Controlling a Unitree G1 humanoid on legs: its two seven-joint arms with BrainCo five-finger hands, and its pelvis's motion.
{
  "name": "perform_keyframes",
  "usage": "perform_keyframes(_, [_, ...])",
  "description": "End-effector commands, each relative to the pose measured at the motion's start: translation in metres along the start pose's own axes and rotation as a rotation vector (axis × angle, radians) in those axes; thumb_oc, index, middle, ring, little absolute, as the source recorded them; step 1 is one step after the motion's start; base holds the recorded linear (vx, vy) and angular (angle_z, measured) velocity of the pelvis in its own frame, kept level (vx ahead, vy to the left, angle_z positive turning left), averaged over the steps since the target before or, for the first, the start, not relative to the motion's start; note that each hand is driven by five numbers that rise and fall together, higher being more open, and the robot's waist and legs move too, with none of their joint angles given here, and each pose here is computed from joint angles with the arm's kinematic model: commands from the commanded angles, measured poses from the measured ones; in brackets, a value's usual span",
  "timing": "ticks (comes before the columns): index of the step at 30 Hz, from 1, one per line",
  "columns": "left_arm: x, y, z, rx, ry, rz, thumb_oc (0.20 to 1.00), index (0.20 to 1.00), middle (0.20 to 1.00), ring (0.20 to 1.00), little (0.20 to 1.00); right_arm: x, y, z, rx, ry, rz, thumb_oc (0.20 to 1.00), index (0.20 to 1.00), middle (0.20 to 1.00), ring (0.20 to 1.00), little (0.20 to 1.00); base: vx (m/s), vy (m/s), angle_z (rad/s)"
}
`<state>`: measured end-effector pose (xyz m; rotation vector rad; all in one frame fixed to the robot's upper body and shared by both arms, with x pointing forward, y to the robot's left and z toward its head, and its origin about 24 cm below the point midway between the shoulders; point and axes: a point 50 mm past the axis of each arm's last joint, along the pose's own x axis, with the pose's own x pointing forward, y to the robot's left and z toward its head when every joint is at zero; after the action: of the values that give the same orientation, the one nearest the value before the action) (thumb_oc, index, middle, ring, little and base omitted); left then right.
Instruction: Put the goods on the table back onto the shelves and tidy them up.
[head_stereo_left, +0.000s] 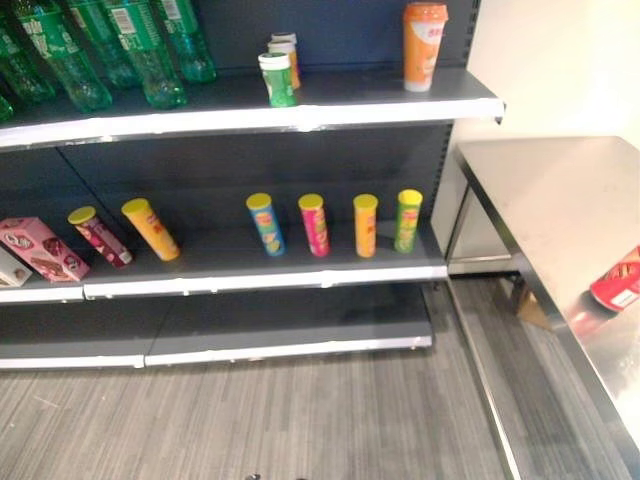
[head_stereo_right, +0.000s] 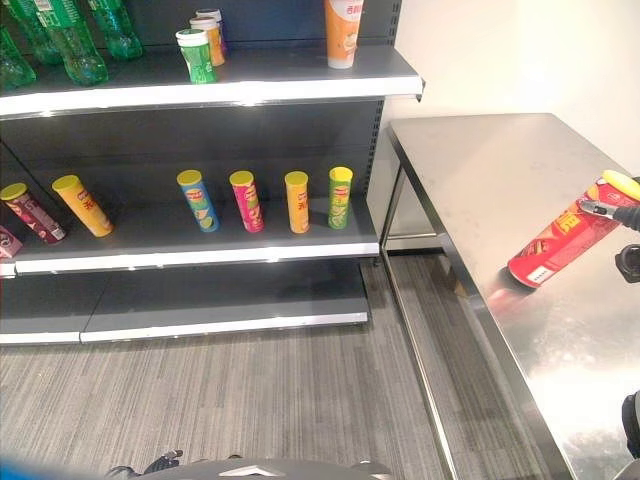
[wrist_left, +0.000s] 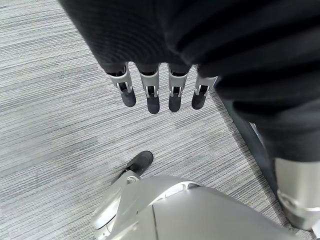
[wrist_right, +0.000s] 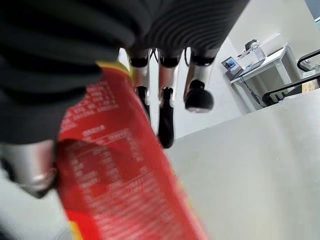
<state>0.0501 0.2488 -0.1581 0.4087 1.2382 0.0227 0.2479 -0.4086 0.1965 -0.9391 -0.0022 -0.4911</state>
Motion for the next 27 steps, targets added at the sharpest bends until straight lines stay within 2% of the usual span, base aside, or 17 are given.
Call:
perform_keyframes(1, [0.004,0.024,0.016,0.009,-0.037,0.081,1.000,1.000,1.000,1.000,1.000,0.006,-0.011,0.059,0.002,-0.306,-0.130,0.200,0.200,0.200,0.200,0.200,0.00,-0.019,-0.14])
perform_keyframes(3, [0.004,0.024,0.016,0.004,-0.039,0.084,1.000,1.000,1.000,1.000,1.000,0.000,-0.009,0.069,-0.004,-0.364,-0.133,0.200,0.200,0.200,0.200,0.200,-0.04,-0.023,-0.02])
perform_keyframes(4, [0.005,0.028,0.025,-0.017,-0.068,0.111,1.000,1.000,1.000,1.000,1.000,-0.018,-0.002,0.100,-0.025,-0.544,-0.132,0.200,0.200,0.200,0.200,0.200,-0.07,-0.030,0.05])
perform_keyframes(13, [0.004,0.038,0.031,-0.067,-0.100,0.168,1.000,1.000,1.000,1.000,1.000,-0.047,0.018,0.140,-0.035,-0.762,-0.054,0.200,0.200,0.200,0.200,0.200,-0.03,0.091,0.09])
perform_keyframes(21, [0.006,0.037,0.048,-0.030,-0.152,0.164,1.000,1.000,1.000,1.000,1.000,-0.055,0.031,0.145,-0.027,-0.784,0.015,0.200,0.200,0.200,0.200,0.200,0.05,0.428,0.05])
perform_keyframes(27, [0.006,0.052,0.061,0.044,-0.185,0.188,1.000,1.000,1.000,1.000,1.000,-0.059,0.065,0.162,0.050,-0.822,0.104,0.200,0.200,0.200,0.200,0.200,0.05,0.511,0.06])
